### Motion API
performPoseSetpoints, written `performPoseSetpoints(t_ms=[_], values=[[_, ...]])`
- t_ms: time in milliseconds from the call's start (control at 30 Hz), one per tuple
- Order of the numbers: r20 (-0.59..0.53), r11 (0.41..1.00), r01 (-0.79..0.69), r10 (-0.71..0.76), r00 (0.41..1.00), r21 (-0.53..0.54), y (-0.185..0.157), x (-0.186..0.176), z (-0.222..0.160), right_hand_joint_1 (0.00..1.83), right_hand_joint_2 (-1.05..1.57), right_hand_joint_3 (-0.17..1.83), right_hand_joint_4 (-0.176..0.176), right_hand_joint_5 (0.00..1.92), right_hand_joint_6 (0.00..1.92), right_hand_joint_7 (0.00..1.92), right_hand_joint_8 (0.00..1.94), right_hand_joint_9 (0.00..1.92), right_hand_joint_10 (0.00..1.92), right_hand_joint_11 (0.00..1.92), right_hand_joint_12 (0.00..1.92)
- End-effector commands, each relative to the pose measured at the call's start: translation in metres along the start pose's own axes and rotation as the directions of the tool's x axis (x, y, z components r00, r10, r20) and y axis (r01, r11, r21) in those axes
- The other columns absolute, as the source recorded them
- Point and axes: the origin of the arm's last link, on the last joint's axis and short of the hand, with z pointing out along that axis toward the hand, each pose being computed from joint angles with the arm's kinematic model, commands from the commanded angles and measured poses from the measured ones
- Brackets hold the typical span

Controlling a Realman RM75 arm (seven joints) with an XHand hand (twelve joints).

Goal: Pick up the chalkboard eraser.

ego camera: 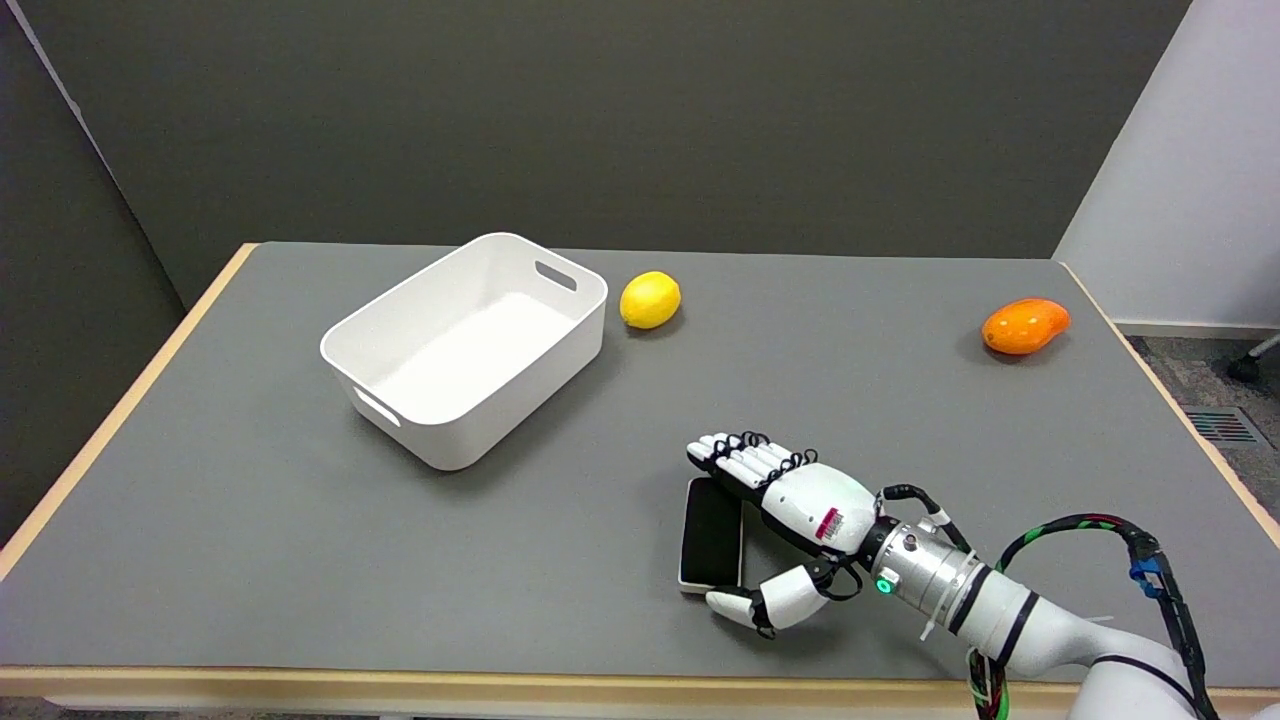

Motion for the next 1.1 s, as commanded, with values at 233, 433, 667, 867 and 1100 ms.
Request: performPoseSetpoints(t_ms=[233,433,667,867,1100], values=[[-0.142,1.000,0.006,-0.003,0.990,0.023,-0.006,0.001,0.000,0.91,0.55,0.95,-0.088,0.06,0.00,0.04,0.06,0.00,0.31,0.02,0.85],[-0.154,1.000,0.002,0.002,0.988,0.026,-0.007,0.002,0.002,0.76,0.64,0.98,-0.110,0.05,0.28,0.07,0.32,0.00,0.50,0.00,1.06],[-0.161,1.000,-0.008,0.012,0.987,0.029,-0.010,0.003,0.003,0.75,0.69,1.00,-0.135,0.06,0.35,0.12,0.38,0.01,0.63,0.00,1.11],[-0.158,0.999,-0.005,0.010,0.987,0.031,-0.011,0.004,0.005,0.74,0.69,1.00,-0.141,0.06,0.36,0.13,0.38,0.01,0.64,0.00,1.12],[-0.114,1.000,0.006,-0.003,0.994,0.023,-0.009,0.007,0.013,0.62,0.57,0.91,-0.060,0.02,0.12,0.00,0.01,0.00,0.27,0.00,0.96]])
